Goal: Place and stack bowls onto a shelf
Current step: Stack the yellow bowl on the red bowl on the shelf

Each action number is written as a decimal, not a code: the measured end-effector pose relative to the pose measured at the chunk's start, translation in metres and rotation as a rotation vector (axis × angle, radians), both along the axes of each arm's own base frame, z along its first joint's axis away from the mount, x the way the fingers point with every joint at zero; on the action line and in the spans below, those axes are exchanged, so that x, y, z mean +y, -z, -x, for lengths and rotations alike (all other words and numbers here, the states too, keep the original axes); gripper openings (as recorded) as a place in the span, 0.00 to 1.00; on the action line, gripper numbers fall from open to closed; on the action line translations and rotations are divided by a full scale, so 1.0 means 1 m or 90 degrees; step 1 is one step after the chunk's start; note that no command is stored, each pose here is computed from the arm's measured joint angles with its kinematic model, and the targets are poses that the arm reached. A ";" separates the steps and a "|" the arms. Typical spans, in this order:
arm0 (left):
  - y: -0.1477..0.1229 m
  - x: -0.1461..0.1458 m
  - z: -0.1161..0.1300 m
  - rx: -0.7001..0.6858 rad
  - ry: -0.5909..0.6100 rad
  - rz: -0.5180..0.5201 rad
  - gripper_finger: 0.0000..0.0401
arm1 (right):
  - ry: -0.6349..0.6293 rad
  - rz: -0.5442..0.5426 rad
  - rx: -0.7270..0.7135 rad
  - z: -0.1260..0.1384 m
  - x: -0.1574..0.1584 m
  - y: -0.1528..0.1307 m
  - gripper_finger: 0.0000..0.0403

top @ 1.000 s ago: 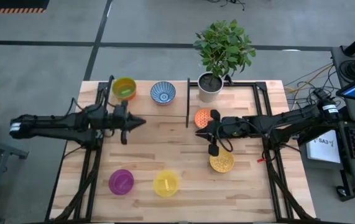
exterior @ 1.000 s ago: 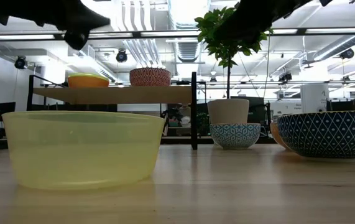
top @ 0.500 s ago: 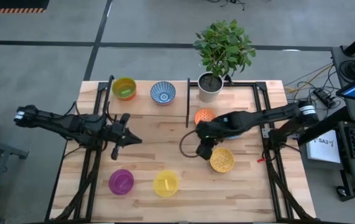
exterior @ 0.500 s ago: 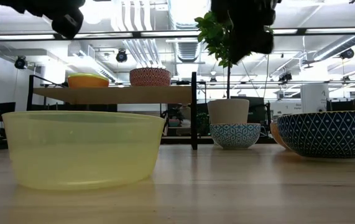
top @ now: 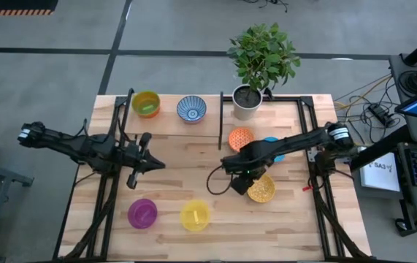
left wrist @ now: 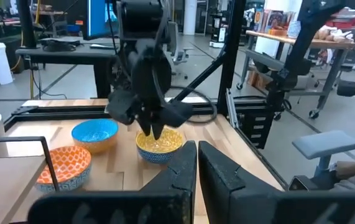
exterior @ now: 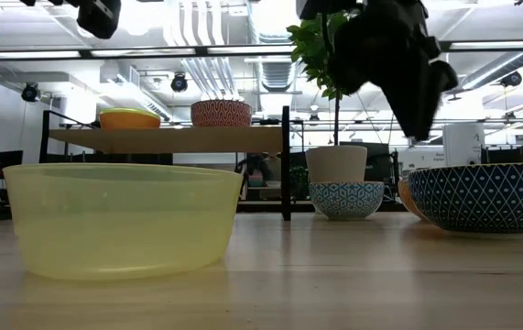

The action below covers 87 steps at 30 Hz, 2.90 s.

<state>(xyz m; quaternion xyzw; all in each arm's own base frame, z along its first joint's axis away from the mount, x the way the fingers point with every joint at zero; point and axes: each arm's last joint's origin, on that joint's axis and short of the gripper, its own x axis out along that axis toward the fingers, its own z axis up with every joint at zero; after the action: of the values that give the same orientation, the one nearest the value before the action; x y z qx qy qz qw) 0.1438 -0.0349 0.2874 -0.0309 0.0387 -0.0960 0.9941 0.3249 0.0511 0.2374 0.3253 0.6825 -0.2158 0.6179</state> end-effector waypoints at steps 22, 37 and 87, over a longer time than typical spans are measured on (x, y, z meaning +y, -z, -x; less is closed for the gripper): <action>0.000 0.000 -0.007 -0.021 -0.026 -0.014 0.00 | 0.017 0.041 0.036 -0.021 0.032 0.052 0.47; -0.007 -0.006 -0.011 -0.136 -0.008 0.062 0.00 | -0.093 -0.047 -0.025 -0.030 0.039 0.037 0.04; -0.008 -0.030 0.009 -0.265 0.110 0.093 0.00 | -0.505 0.426 -0.465 -0.109 -0.174 -0.124 0.03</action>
<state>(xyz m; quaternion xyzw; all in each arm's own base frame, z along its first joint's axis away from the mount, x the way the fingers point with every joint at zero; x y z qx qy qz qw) 0.1349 -0.0652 0.2953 -0.0786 -0.1717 -0.1872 0.9640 0.4336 -0.1228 0.3613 -0.1106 0.3917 -0.0467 0.9122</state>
